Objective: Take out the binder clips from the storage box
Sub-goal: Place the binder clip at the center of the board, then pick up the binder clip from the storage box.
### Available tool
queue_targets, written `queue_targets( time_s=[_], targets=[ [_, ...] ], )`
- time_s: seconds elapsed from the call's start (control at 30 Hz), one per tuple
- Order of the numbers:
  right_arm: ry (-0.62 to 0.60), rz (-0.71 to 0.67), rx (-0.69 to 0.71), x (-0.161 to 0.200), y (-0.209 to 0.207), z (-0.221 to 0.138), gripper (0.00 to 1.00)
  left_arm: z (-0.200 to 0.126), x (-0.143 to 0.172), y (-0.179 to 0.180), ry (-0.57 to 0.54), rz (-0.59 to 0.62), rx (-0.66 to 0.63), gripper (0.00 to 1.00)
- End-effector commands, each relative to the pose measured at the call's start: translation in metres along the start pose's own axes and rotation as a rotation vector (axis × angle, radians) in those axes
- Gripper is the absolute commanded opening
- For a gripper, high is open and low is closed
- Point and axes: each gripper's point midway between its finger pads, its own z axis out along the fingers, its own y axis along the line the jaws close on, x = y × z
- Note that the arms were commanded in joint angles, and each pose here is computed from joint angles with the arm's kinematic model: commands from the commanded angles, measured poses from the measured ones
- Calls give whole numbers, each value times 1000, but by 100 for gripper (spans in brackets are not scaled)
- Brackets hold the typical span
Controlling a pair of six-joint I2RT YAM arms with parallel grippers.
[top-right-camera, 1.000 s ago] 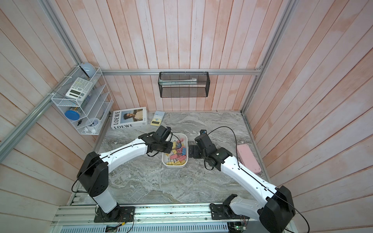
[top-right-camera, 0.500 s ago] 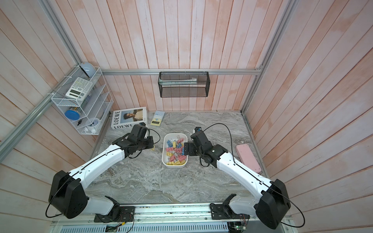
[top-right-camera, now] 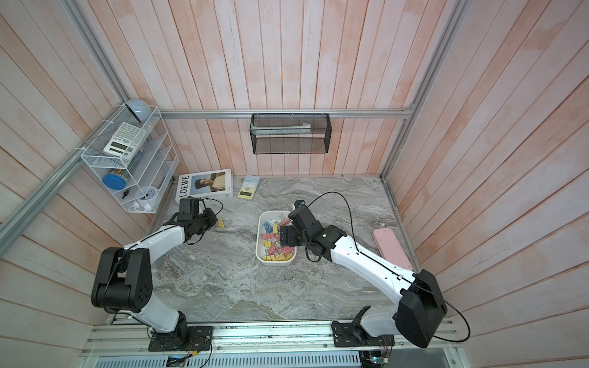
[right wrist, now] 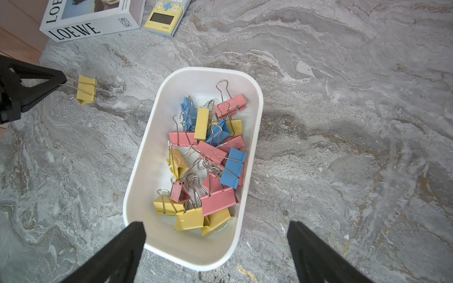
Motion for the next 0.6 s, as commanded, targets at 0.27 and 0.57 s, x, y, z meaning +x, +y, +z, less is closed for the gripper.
queue_targets(
  time_s=[0.27, 0.57],
  targets=[
    [157, -160, -169, 1, 59, 44, 72, 24, -11, -11, 27, -18, 99, 34],
    [304, -166, -205, 15, 76, 93, 45, -23, 6, -13, 53, -53, 102, 100]
  ],
)
